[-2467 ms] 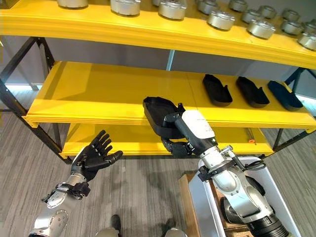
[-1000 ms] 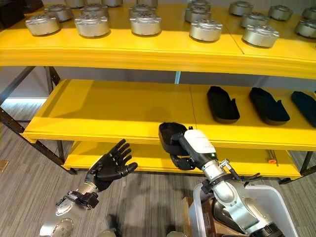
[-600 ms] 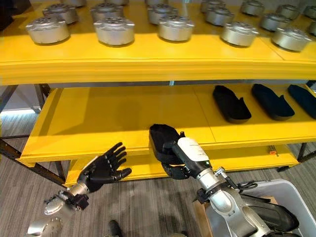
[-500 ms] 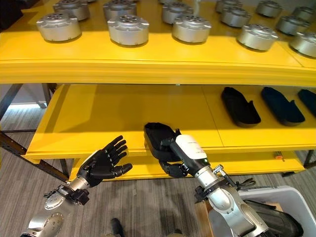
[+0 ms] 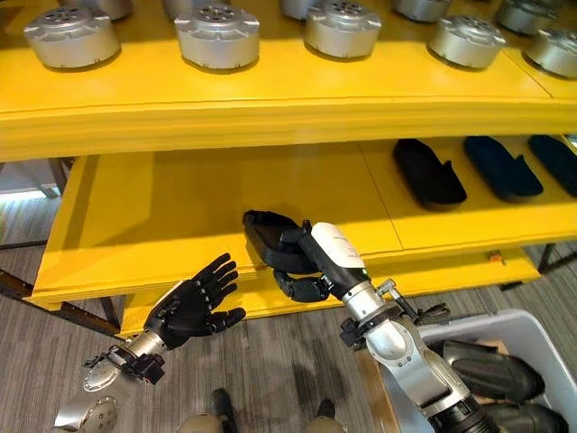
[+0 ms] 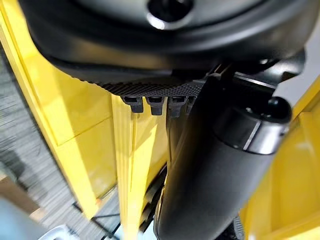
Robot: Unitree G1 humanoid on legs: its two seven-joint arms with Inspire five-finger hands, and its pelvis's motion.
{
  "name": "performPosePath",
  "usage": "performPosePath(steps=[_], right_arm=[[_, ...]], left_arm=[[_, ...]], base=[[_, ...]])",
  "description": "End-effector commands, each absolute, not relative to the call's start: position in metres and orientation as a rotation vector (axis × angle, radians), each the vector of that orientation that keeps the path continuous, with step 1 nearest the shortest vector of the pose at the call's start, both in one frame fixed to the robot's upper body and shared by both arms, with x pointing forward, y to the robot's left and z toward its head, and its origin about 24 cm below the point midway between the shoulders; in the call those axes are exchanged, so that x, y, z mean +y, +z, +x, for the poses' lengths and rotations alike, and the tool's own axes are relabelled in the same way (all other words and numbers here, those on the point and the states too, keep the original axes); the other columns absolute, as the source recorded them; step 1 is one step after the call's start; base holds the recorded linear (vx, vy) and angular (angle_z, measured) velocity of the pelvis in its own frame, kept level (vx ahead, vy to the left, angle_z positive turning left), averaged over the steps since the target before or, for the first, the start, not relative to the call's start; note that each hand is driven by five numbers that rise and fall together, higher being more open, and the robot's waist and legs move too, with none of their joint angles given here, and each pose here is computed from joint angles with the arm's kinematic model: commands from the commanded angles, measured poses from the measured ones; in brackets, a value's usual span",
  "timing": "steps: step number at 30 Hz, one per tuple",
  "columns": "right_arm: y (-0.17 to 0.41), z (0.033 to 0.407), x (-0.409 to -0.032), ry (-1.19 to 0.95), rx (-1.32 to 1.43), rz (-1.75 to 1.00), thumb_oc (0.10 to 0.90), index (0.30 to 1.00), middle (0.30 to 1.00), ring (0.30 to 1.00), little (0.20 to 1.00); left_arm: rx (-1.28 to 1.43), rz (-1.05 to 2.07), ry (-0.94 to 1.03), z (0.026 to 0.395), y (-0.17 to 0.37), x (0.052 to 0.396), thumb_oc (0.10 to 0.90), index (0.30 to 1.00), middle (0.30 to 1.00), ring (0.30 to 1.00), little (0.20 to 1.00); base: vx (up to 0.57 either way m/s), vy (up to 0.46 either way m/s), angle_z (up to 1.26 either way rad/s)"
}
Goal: Move parts from the plastic box to the shelf.
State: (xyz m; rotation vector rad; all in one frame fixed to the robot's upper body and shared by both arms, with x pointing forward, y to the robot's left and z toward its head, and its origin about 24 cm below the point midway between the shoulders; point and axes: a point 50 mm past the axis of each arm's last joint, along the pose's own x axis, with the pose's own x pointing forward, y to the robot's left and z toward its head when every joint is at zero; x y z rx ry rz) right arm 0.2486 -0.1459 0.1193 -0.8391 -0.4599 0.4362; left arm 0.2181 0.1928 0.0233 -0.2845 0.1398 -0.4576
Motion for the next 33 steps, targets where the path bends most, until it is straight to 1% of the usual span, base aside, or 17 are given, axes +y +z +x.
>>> performPosePath(steps=[1,5,9,10,12,19,23,27,29,33], right_arm=[[0.167,0.253,-0.14,0.375,-0.696,-0.774,0.4,0.3,0.3,0.3,0.3],[0.153,0.25,-0.149,0.413,-0.603,-0.648,0.4,0.3,0.3,0.3,0.3],[0.152,0.249,-0.147,0.405,-0.61,-0.644,0.4,0.3,0.3,0.3,0.3],[0.151,0.249,-0.14,0.43,-0.591,-0.575,0.4,0.3,0.3,0.3,0.3],[0.151,0.249,-0.139,0.44,-0.577,-0.56,0.4,0.3,0.3,0.3,0.3],[0.15,0.253,-0.14,0.44,-0.547,-0.568,0.4,0.3,0.3,0.3,0.3],[0.15,0.254,-0.142,0.419,-0.525,-0.564,0.4,0.3,0.3,0.3,0.3],[0.146,0.258,-0.144,0.369,-0.507,-0.589,0.4,0.3,0.3,0.3,0.3],[0.146,0.261,-0.151,0.299,-0.502,-0.623,0.4,0.3,0.3,0.3,0.3],[0.145,0.265,-0.155,0.265,-0.489,-0.644,0.4,0.3,0.3,0.3,0.3]], left_arm=[[-0.083,-0.29,-0.524,0.232,0.063,0.18,0.9,1.0,1.0,1.0,1.0],[-0.065,-0.264,-0.562,0.235,0.061,0.177,0.9,1.0,1.0,1.0,1.0],[-0.058,-0.253,-0.573,0.233,0.057,0.177,0.9,1.0,1.0,1.0,1.0],[-0.06,-0.244,-0.597,0.229,0.052,0.174,0.9,1.0,1.0,1.0,1.0],[-0.059,-0.249,-0.596,0.23,0.053,0.172,0.9,1.0,1.0,1.0,1.0],[-0.036,-0.289,-0.626,0.229,0.054,0.163,0.9,1.0,1.0,1.0,1.0],[-0.015,-0.291,-0.624,0.226,0.052,0.164,0.9,1.0,1.0,1.0,1.0],[0.0,-0.299,-0.614,0.225,0.051,0.165,0.9,1.0,1.0,1.0,1.0],[0.015,-0.293,-0.615,0.225,0.05,0.166,0.9,1.0,1.0,1.0,1.0],[0.024,-0.295,-0.627,0.226,0.051,0.165,0.9,1.0,1.0,1.0,1.0]], base=[[0.03,-0.088,0.0],[0.1,-0.183,0.6],[0.08,-0.193,0.69],[0.17,-0.332,0.33],[0.17,-0.286,0.53],[0.13,-0.165,0.1],[0.14,-0.103,0.11],[0.12,-0.094,0.08],[0.16,-0.15,0.05],[0.06,-0.078,-0.05]])
